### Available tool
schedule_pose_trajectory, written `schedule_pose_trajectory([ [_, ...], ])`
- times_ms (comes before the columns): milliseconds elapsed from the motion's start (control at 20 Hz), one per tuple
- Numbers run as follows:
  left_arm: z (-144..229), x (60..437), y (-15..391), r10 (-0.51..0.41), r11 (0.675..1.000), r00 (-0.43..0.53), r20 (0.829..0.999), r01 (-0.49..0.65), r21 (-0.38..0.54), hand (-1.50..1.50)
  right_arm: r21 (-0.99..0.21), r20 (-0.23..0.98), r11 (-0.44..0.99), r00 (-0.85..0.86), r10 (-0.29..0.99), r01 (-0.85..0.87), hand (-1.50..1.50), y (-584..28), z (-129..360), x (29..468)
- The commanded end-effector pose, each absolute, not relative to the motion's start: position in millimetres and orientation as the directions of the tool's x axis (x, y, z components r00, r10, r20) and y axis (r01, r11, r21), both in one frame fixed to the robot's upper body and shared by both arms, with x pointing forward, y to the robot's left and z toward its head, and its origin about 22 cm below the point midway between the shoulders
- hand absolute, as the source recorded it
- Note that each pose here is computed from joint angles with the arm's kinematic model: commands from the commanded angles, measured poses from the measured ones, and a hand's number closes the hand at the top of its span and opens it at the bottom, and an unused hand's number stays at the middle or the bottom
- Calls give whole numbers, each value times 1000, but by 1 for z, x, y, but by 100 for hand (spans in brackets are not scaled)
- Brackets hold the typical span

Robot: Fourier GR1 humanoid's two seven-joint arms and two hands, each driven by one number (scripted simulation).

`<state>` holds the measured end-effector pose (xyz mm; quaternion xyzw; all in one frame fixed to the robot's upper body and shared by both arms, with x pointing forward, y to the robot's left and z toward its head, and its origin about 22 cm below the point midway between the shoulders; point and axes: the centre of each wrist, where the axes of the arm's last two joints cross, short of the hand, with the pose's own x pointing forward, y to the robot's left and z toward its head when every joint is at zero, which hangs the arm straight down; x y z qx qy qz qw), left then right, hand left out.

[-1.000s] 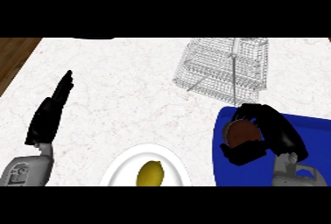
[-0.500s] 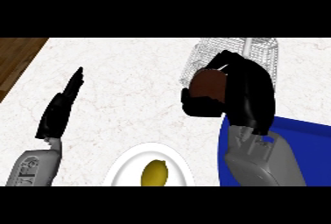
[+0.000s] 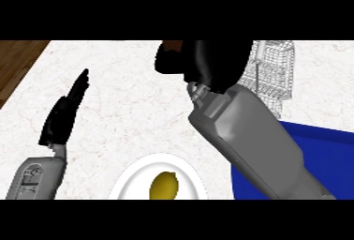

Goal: Pick the cupcake from the tray and place it in the tiered basket

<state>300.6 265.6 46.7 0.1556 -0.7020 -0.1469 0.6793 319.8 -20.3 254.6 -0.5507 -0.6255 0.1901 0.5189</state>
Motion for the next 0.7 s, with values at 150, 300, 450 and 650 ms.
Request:
schedule_pose_trajectory([
  [150, 54, 307, 273, -416, 908, -31, 909, -57, 414, 0, -772, 554, 395, 221, 803, 499, 150, 16, 298, 345],
  [300, 46, 302, 275, -407, 912, -12, 914, -56, 405, 0, -829, 457, 300, 262, 850, 472, 150, 27, 284, 366],
  [450, 53, 293, 273, -410, 910, 1, 912, -59, 410, 0, -864, 378, 218, 298, 877, 454, 150, 23, 281, 384],
  [650, 45, 287, 302, -414, 907, -3, 910, -86, 412, 0, -904, 227, 41, 395, 890, 426, 150, 15, 275, 405],
])
